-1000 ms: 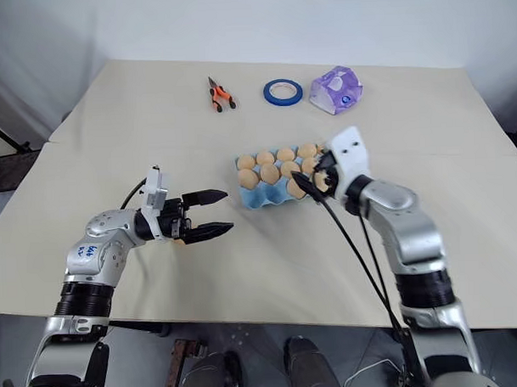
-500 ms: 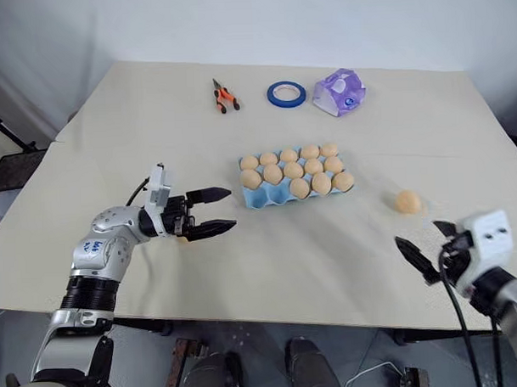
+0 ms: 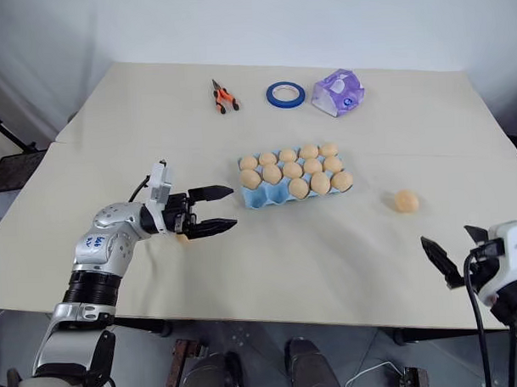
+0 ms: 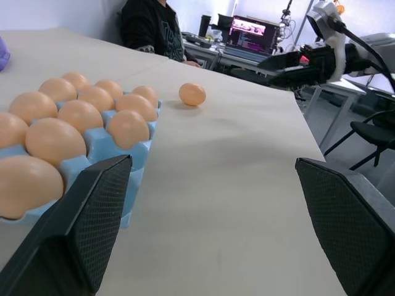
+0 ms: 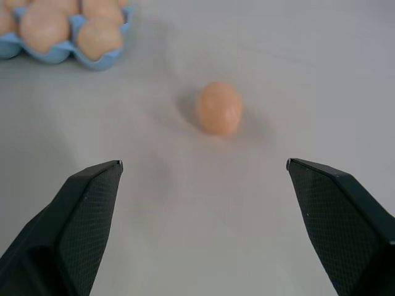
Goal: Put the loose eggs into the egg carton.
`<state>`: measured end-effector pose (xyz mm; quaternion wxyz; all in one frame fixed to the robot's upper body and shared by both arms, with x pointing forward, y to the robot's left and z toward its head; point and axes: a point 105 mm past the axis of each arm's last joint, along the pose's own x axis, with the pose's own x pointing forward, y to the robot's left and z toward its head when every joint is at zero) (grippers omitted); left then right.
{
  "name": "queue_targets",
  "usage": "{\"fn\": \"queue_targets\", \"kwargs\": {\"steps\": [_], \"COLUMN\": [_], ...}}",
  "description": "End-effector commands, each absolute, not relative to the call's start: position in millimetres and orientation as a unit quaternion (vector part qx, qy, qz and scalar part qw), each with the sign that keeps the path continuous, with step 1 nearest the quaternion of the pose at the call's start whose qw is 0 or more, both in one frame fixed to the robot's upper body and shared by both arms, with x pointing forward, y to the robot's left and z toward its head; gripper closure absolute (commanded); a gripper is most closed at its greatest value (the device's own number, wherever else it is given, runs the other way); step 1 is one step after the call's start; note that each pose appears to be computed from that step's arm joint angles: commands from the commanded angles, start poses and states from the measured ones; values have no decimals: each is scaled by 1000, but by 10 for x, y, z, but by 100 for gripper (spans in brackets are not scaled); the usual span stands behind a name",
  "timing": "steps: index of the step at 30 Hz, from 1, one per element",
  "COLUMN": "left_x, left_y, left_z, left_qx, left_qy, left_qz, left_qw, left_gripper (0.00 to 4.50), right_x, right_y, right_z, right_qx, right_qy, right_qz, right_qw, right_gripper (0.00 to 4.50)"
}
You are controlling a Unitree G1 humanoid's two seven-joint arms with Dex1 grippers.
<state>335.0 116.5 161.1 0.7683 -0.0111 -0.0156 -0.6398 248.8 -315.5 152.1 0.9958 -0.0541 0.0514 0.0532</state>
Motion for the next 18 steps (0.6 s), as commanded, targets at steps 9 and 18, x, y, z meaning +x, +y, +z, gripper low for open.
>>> {"fn": "queue_targets", "kwargs": {"steps": [9, 18], "left_x": [3354, 3291], "left_y": [1210, 1302], "left_z": [1782, 1771], "left_qx": [15, 16], "left_qy": [-41, -41], "left_qz": [-632, -615], "left_qw": [774, 788], "left_gripper": [0, 0], "right_x": [3492, 3825], "right_y": [-3073, -3109], "right_z": [1464, 1258], "right_qx": [-22, -56], "right_qy": [18, 52], "right_qz": [10, -14], "right_qw": [1000, 997], "right_gripper": [4, 4]}}
